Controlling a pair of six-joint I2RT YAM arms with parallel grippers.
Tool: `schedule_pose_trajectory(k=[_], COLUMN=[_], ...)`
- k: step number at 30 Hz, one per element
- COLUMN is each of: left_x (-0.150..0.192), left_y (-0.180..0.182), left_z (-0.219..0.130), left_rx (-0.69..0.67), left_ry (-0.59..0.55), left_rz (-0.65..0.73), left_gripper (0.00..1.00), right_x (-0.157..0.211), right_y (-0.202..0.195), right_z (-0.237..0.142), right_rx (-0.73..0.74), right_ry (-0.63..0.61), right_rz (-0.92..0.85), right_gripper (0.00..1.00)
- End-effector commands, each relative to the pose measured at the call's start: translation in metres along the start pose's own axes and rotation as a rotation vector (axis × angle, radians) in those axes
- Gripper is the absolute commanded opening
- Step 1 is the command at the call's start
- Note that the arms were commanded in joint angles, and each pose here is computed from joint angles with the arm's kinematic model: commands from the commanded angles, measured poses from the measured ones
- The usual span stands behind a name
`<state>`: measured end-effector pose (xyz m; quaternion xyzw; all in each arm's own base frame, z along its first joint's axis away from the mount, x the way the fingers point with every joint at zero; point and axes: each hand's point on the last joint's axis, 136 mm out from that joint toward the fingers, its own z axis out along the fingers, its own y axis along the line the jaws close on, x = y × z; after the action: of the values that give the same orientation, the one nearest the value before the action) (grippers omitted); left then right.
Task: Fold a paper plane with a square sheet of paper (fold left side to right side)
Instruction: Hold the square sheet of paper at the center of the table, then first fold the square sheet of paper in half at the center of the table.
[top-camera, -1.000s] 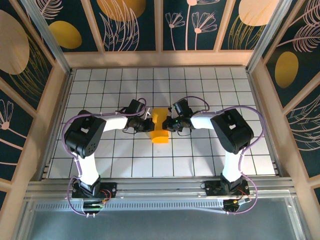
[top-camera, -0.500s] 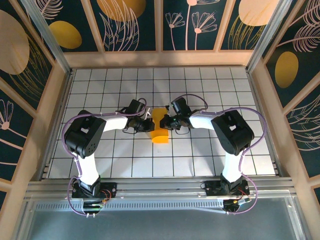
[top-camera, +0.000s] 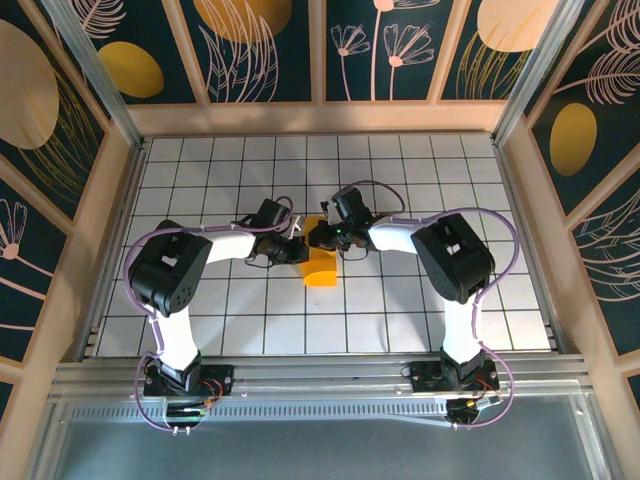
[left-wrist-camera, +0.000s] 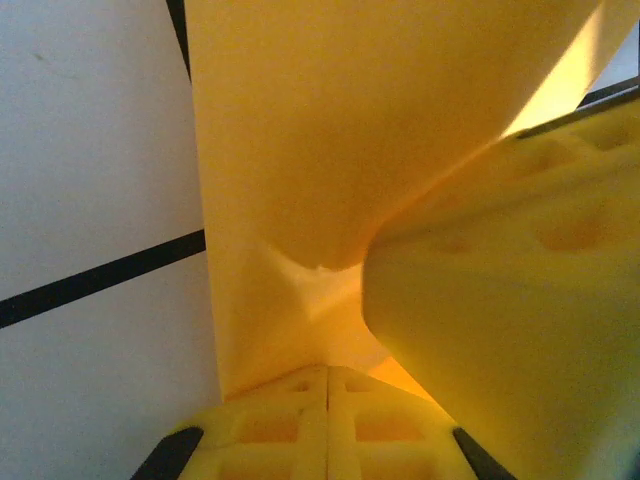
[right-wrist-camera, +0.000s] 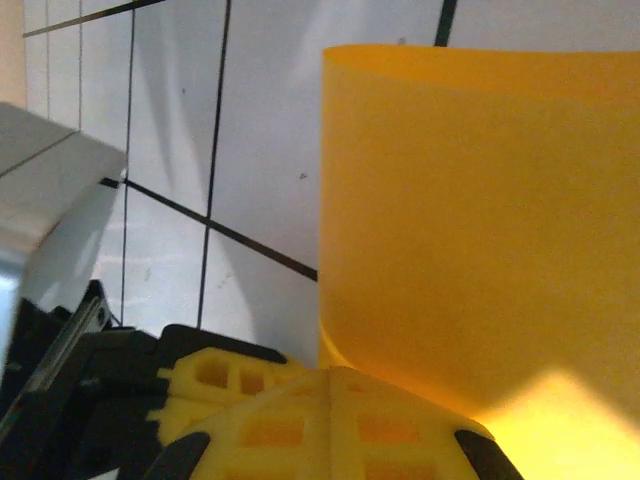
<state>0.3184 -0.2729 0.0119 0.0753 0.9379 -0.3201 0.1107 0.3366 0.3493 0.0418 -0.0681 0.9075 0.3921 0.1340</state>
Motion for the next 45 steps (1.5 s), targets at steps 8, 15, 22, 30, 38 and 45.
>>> schedule_pose_trajectory(k=[8,15,22,30,38,45], left_x=[0.040,0.057,0.096,0.117,0.060,0.022], left_y=[0.029,0.031,0.027,0.025,-0.011,-0.035], left_z=[0.010,0.004,-0.010,-0.025,-0.045,-0.043], left_rx=[-0.096,-0.096,-0.061,-0.037,0.004,0.067], left_ry=[0.106,0.130,0.186,0.172,0.033,-0.034], left_rz=[-0.025,-0.035,-0.058,-0.091,-0.039,-0.005], left_gripper=[0.06,0.06,0.06,0.07,0.08,0.08], right_x=[0.026,0.031,0.032,0.035,0.036,0.033], right_y=[-0.044,-0.062,-0.066,-0.067,-0.066,-0.063], right_z=[0.018,0.015,0.015,0.015,0.012,0.012], right_rx=[0.132,0.182,0.191,0.186,0.182,0.176], right_ry=[0.066,0.078,0.082,0.088,0.087,0.081], right_rz=[0.056,0.079,0.082,0.080,0.070,0.068], right_gripper=[0.00,0.00,0.00,0.00,0.00,0.00])
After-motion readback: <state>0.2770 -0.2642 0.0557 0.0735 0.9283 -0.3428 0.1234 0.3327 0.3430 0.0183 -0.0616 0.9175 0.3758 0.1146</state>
